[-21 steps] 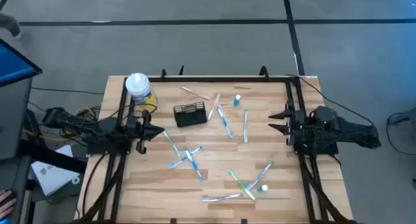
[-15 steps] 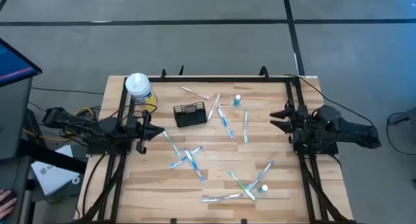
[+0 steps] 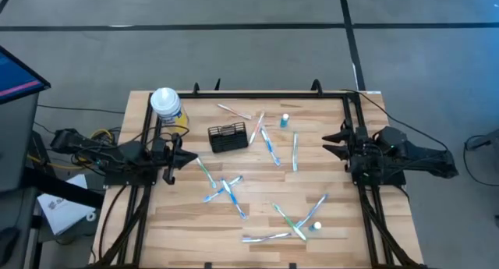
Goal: Pick & Place toothbrushing station
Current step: Put the left green toothbrush into the mesh organizer
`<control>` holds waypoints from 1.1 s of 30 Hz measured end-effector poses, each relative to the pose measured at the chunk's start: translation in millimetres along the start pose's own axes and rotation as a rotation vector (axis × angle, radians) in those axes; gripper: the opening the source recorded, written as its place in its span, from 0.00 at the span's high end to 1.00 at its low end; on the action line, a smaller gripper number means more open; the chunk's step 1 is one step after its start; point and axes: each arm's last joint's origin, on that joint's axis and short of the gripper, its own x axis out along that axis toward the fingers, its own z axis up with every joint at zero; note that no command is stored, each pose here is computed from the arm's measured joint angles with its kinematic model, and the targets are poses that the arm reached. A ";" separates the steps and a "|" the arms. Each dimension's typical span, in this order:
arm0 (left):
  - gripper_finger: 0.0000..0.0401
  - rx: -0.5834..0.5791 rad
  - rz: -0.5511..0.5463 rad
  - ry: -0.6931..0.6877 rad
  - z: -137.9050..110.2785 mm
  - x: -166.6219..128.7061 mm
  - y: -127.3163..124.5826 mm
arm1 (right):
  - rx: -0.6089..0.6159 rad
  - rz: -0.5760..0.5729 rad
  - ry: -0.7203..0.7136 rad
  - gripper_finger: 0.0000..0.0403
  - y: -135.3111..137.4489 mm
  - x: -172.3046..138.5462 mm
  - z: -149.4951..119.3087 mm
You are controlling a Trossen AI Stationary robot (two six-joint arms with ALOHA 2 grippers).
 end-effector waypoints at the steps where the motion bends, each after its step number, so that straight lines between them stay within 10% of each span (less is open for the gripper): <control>1: 1.00 -0.018 0.003 0.014 -0.3 1.2 -0.3 | 0.000 -0.001 0.007 0.67 -0.1 0.6 -0.7; 16: 1.00 0.030 -0.003 0.641 -3.3 73.8 -26.6 | -0.004 -0.019 0.127 0.67 -1.0 16.7 -9.5; 23: 1.00 0.172 0.049 1.070 4.4 113.1 -41.3 | -0.004 -0.021 0.136 0.67 -1.0 19.7 -10.3; 33: 1.00 0.509 -0.094 1.292 -13.3 131.4 -60.3 | -0.004 -0.020 0.134 0.67 -1.0 19.5 -10.0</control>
